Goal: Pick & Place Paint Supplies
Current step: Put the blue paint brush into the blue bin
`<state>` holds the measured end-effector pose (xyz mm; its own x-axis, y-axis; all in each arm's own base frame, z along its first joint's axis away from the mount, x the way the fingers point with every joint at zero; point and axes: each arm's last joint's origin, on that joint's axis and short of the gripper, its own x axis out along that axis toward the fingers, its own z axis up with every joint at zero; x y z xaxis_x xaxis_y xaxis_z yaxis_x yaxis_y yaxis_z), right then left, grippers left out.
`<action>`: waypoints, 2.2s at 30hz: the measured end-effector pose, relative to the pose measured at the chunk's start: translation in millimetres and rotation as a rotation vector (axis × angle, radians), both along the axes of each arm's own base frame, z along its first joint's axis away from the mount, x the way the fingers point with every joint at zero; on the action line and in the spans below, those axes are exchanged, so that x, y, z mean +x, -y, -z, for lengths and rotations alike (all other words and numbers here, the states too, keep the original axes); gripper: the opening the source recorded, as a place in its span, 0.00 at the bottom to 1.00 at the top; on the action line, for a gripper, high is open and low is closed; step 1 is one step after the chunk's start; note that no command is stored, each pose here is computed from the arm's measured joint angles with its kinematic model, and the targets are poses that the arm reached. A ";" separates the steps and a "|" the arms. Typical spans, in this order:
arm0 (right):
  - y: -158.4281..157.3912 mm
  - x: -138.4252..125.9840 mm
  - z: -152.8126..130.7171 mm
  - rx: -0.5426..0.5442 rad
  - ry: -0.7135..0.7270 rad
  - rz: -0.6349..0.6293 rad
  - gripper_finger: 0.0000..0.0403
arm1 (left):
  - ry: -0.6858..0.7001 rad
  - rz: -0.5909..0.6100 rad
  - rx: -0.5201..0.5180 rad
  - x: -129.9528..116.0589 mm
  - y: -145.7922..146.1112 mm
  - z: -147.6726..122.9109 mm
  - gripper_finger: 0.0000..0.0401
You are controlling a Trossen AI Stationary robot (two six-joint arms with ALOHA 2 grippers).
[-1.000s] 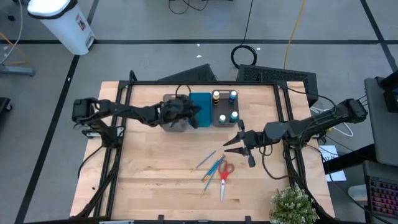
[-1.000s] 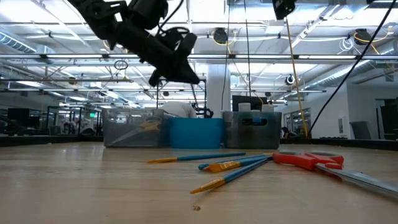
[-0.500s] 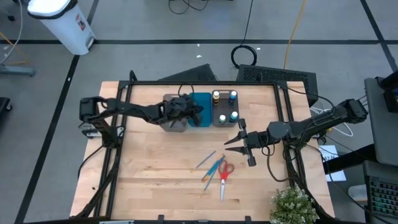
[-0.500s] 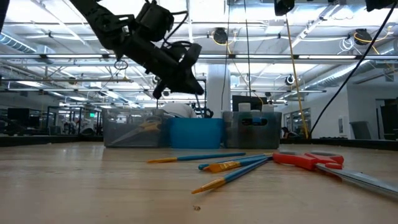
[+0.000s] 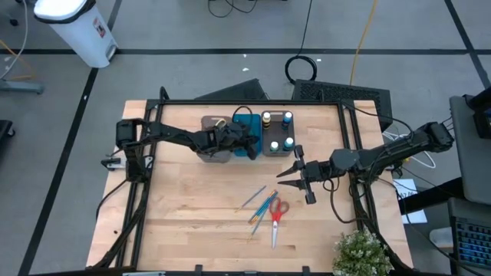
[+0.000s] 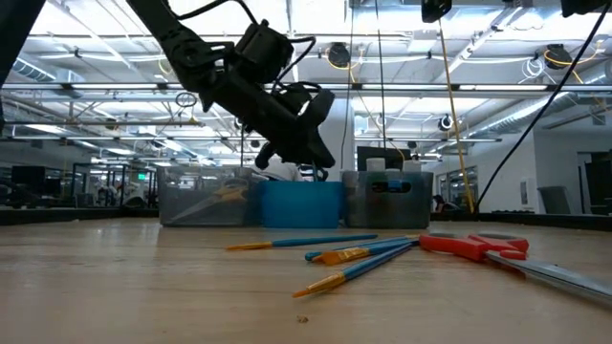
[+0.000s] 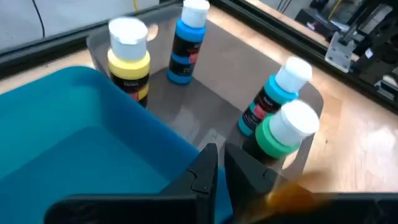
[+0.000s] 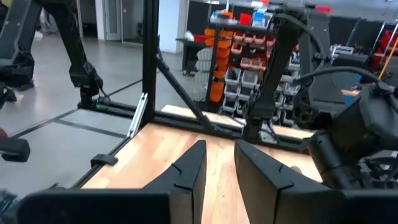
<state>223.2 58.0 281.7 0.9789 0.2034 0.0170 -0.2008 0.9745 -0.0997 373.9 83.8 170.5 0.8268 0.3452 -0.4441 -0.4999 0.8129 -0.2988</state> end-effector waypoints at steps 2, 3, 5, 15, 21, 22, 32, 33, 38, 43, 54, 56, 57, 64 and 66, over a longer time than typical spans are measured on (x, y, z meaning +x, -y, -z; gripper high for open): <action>0.0 0.0 0.6 0.000 -0.006 0.000 0.18 | -0.007 0.023 -0.013 0.1 0.9 1.6 0.09; 0.0 0.0 0.9 -0.001 -0.010 0.000 0.18 | -0.002 0.033 -0.017 0.4 1.1 1.2 0.10; 0.0 0.0 1.6 -0.002 -0.016 0.000 0.18 | -0.013 0.034 -0.020 -0.2 1.3 1.8 0.10; 0.0 0.0 1.9 -0.003 -0.019 -0.001 0.18 | -0.027 0.052 0.034 -0.7 -0.5 0.2 0.22; 0.0 0.0 1.8 -0.003 -0.018 0.000 0.18 | -0.051 0.033 0.030 1.2 -9.3 -5.3 0.48; 0.0 0.0 1.8 -0.002 -0.018 0.000 0.18 | -0.060 0.033 0.034 2.3 -11.3 -7.8 0.52; 0.0 0.0 1.9 -0.002 -0.020 0.000 0.18 | -0.197 0.114 0.146 26.5 -21.4 -71.7 0.74; 0.0 0.0 1.9 -0.003 -0.020 -0.001 0.18 | -0.199 0.114 0.164 28.5 -22.1 -80.0 0.74; 0.0 0.0 2.2 -0.003 -0.022 0.000 0.18 | -0.188 0.117 0.216 35.2 -23.1 -120.0 0.73; 0.0 0.0 3.3 -0.006 -0.033 -0.001 0.18 | -0.211 0.153 0.227 36.3 -12.6 -157.4 0.71; 0.0 -0.1 5.2 -0.011 -0.052 -0.001 0.18 | -0.400 0.267 0.135 28.6 40.6 -160.3 0.71; 0.0 -0.1 5.4 -0.012 -0.054 -0.001 0.18 | -0.425 0.291 0.115 28.8 56.9 -149.1 0.71; 0.0 -0.1 5.3 -0.012 -0.054 -0.001 0.18 | -0.439 0.307 0.106 28.8 66.4 -143.3 0.71; 0.0 -0.1 5.6 -0.012 -0.057 -0.001 0.18 | -0.443 0.389 0.177 24.1 147.8 -113.8 0.71; 0.0 -0.1 5.7 -0.012 -0.058 -0.001 0.18 | -0.462 0.404 0.201 17.8 169.0 -104.3 0.71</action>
